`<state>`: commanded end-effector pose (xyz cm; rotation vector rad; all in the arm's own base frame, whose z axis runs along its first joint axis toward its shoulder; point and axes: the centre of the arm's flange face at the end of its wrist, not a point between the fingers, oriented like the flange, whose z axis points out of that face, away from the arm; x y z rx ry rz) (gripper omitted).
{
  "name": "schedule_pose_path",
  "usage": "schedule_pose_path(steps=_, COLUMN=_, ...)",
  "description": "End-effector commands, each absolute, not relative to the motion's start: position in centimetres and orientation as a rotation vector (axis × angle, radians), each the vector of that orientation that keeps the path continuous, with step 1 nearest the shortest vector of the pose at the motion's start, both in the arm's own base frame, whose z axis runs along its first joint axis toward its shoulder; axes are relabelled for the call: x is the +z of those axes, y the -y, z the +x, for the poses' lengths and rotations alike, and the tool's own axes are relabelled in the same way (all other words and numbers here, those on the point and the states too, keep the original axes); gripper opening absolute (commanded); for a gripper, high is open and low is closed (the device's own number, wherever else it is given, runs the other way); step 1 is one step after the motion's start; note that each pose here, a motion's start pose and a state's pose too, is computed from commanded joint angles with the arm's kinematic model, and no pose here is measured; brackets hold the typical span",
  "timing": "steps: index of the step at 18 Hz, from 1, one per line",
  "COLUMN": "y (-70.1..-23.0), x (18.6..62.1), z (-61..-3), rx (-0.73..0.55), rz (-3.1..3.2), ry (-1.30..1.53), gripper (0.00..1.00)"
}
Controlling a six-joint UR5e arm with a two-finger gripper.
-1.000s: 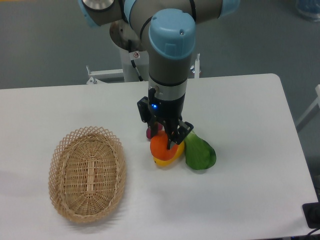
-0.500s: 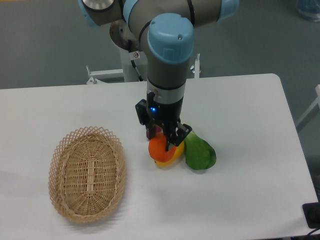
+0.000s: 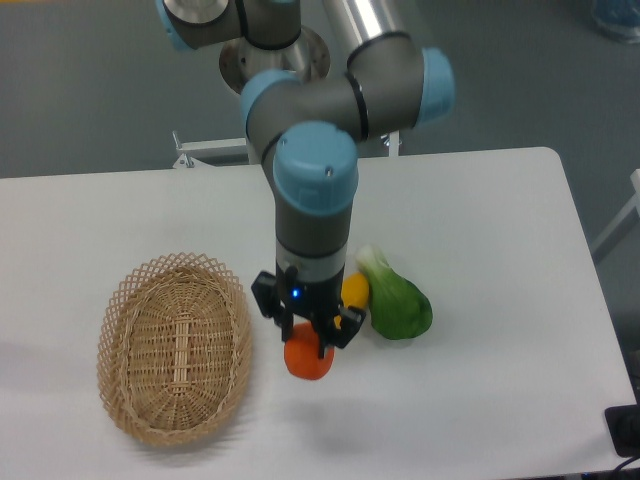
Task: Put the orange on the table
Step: 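Lift the orange and move it away from the pear toward the basket, then lower the held orange onto the table beside the basket and release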
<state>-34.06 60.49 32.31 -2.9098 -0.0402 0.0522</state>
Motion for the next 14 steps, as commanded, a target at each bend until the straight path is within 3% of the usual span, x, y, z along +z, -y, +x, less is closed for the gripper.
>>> schedule_pose_path(steps=5, y=-60.0, x=27.3, z=-33.8, rx=0.043, rz=-2.941, ry=0.002, gripper=0.38)
schedule_pose_path(steps=14, y=-58.5, x=24.2, z=-32.6, rx=-0.005, rz=-2.997, ry=-0.061, gripper=0.38)
